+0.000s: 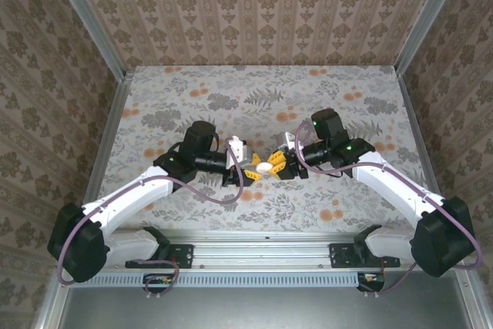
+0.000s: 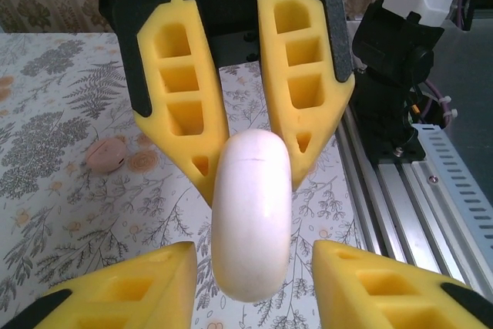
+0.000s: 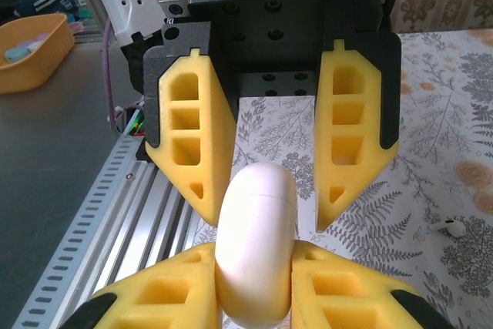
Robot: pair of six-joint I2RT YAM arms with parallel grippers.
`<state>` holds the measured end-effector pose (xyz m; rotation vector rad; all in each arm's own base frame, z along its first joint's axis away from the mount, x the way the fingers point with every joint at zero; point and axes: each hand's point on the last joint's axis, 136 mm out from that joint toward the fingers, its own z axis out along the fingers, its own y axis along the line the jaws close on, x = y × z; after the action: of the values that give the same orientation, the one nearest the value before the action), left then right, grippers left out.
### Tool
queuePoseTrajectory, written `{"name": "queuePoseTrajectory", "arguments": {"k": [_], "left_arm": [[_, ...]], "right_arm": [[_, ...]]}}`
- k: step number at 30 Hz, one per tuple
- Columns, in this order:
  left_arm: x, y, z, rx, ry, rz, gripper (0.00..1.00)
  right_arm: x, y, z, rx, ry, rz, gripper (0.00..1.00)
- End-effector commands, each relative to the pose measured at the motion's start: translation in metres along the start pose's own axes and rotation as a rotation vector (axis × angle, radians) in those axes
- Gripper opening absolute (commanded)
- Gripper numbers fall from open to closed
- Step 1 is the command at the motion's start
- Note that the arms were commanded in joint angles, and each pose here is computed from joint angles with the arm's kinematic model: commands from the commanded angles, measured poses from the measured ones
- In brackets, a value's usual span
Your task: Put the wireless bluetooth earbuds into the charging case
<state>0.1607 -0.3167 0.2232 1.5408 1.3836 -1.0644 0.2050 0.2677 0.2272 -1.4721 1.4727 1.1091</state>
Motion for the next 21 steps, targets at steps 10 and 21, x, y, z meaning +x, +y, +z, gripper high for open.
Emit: {"name": "queuePoseTrajectory", "arguments": {"k": [10, 21], "left_arm": [[-0.011, -0.007, 0.0, 0.029, -0.002, 0.042, 0.27], [0.014, 0.006, -0.016, -0.103, 0.197, 0.028, 0.16]], "right_arm": [[-0.012, 0.005, 0.002, -0.045, -0.028, -0.04, 0.23], [-0.007, -0.013, -0.018, 0.202, 0.087, -0.031, 0.54]]}}
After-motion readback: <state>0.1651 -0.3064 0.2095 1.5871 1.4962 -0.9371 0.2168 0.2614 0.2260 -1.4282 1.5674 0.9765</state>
